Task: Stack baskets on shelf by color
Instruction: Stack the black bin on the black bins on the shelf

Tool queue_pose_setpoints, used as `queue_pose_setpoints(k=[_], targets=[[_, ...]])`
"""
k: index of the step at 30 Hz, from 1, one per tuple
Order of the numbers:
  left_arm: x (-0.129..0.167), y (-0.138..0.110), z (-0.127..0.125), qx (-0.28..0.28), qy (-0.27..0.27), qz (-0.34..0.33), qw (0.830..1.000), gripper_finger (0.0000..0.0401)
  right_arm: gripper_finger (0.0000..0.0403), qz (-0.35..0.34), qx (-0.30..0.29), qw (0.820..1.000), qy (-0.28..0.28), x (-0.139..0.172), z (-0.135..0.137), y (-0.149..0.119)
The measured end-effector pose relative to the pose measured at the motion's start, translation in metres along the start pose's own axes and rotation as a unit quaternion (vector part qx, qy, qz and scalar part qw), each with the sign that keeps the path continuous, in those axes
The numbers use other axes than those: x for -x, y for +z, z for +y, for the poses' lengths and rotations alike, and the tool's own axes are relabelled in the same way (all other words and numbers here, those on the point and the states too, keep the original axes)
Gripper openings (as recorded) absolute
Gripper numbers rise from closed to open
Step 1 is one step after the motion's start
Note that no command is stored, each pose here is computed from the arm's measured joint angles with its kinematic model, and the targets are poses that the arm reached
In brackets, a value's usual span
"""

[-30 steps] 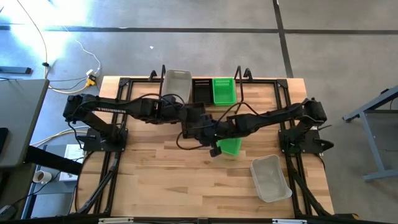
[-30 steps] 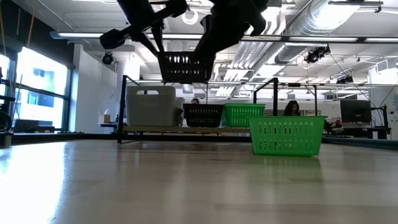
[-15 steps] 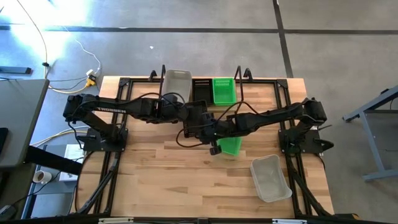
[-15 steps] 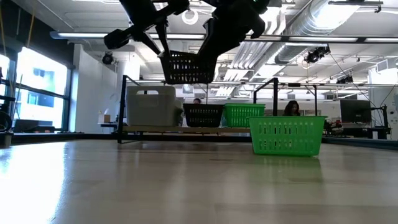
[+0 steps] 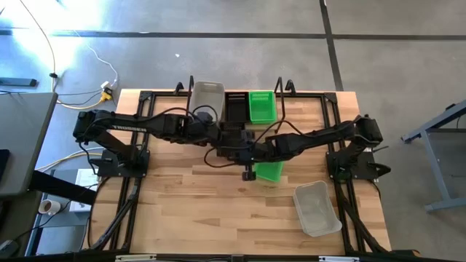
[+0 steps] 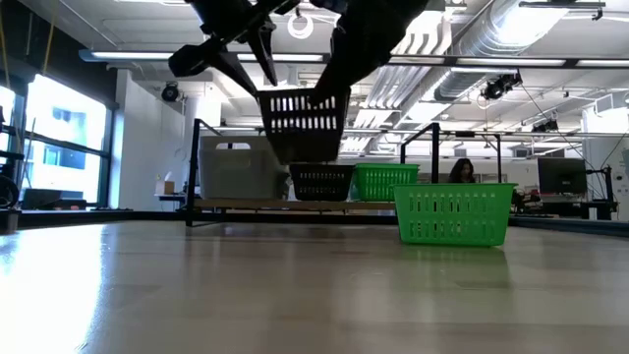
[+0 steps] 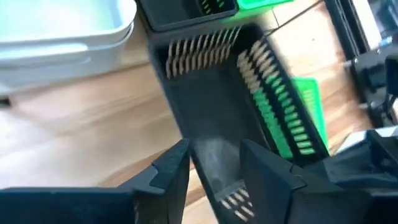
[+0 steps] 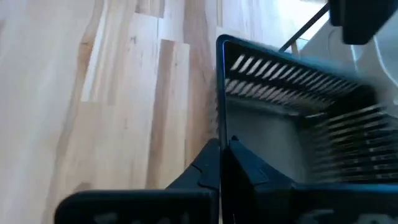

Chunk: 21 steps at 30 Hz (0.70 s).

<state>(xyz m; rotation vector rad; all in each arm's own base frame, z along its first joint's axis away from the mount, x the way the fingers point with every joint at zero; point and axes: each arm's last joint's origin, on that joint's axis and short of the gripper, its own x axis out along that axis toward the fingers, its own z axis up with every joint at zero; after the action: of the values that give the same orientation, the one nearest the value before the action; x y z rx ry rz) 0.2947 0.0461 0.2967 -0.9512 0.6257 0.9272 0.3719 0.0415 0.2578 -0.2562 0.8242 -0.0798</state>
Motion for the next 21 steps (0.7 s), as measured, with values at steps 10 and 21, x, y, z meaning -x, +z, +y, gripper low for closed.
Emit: queue_pose_setpoints(k=[10, 21], targets=[[0.018, 0.005, 0.003, -0.123, -0.024, -0.013, 0.992, 0.0125, 0.0000, 0.008, -0.083, 0.996, -0.027, 0.010, 0.013, -0.001], [0.068, 0.018, 0.018, -0.227, -0.076, -0.067, 0.969, 0.0120, 0.0000, -0.017, -0.100, 0.993, -0.067, 0.040, 0.001, 0.003]])
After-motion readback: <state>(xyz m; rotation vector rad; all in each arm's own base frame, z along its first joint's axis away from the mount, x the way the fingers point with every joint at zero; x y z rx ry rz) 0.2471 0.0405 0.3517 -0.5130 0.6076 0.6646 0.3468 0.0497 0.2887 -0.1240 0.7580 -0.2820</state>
